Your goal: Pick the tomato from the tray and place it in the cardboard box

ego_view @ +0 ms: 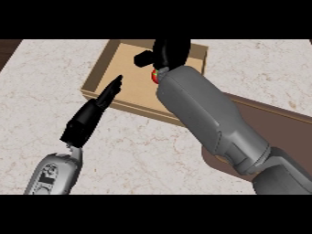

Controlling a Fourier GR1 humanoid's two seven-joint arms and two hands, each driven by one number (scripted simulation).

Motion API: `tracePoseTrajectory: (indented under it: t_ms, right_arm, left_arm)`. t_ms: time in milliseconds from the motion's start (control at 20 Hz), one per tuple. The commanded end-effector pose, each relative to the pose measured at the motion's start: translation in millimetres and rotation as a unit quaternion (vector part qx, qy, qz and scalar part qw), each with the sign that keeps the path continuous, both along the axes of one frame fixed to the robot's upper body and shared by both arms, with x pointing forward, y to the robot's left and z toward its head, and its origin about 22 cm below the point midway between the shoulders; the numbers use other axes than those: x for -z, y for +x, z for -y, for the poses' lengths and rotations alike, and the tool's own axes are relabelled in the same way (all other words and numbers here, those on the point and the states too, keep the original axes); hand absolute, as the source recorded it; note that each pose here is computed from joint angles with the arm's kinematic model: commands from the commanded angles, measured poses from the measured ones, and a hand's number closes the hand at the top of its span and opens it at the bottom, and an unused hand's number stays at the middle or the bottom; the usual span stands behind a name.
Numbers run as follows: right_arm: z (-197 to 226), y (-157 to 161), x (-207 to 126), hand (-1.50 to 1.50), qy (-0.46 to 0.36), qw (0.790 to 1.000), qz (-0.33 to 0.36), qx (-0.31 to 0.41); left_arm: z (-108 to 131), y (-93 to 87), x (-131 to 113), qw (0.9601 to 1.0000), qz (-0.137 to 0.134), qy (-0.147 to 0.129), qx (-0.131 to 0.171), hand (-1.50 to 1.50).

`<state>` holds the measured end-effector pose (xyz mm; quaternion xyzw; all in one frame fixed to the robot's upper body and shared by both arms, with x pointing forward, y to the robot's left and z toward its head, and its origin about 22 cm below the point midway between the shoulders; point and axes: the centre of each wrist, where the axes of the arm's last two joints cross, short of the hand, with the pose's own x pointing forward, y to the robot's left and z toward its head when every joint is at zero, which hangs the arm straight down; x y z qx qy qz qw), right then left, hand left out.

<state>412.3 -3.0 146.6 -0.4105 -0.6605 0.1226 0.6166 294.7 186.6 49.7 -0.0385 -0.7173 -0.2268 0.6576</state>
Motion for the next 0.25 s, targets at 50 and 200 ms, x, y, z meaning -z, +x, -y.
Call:
tracePoseTrajectory:
  t_ms: [50,200]
  right_arm:
    - [6.1,-3.2,-7.4,-1.50,0.141,0.984,0.107,0.030]
    - [14.6,-8.9,2.2,-1.50,0.176,0.975,0.132,0.034]
  left_arm:
    - [-2.6,-0.6,-3.3,0.9998,-0.004,-0.009,-0.016,0.00]
    - [-19.8,-8.9,2.8,0.9998,-0.005,-0.008,-0.019,0.00]
